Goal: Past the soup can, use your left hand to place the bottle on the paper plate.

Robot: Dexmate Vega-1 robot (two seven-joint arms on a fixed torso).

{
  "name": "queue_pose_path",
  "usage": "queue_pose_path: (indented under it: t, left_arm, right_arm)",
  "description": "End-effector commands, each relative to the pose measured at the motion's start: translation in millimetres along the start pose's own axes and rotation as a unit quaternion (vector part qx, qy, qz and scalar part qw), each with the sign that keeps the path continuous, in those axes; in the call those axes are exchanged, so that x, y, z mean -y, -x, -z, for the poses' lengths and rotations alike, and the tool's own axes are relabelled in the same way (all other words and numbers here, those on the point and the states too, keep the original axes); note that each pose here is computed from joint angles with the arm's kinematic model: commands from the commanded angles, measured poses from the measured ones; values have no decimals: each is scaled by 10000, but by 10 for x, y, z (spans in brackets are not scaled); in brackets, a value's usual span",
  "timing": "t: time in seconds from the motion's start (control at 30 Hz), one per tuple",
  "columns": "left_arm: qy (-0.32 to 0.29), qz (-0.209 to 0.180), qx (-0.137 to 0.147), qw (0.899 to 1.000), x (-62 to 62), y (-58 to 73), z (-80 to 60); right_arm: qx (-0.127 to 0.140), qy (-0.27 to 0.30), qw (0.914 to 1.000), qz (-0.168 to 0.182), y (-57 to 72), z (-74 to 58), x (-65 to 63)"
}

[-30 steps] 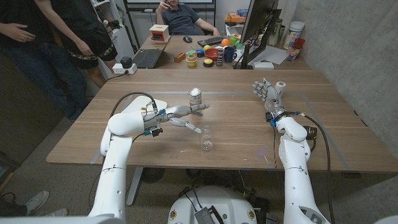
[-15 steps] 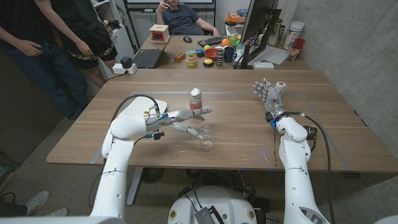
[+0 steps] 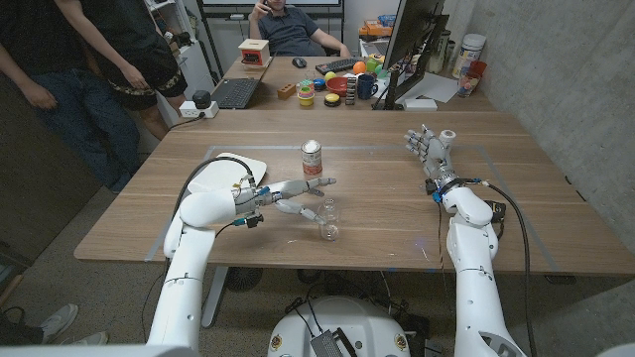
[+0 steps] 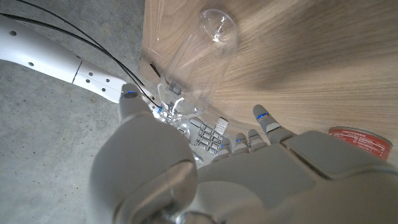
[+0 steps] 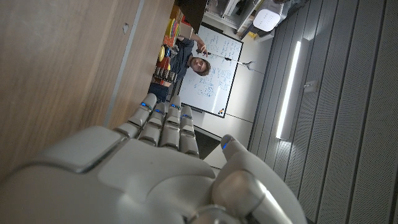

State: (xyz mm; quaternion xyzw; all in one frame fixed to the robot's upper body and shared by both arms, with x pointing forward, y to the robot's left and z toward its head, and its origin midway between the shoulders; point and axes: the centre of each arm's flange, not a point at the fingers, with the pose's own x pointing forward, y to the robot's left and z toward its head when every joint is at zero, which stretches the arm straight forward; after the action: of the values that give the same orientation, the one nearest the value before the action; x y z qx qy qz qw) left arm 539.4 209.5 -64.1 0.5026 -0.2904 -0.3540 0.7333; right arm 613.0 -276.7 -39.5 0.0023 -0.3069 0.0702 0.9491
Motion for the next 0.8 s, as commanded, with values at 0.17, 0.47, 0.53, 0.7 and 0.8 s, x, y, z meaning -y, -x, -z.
queue_pose_path:
  t: [0.17, 0.47, 0.53, 0.7, 0.8]
  left_arm:
    - [123, -37, 100, 9999, 153, -139, 20]
    - [89, -110, 73, 9999, 146, -176, 18]
    - [99, -108, 95, 9998, 151, -181, 22]
    - [65, -49, 40, 10000, 156, -199, 24]
    - [125, -172, 36, 9998, 150, -198, 31]
  right_arm:
    - [-19, 82, 10000, -12, 4, -3, -11]
    - [-22, 81, 10000, 10, 5, -6, 19]
    - [-29, 94, 10000, 13, 3, -6, 21]
    - [-29, 86, 10000, -2, -13, -3, 11]
    - [-30, 91, 10000, -21, -24, -2, 6]
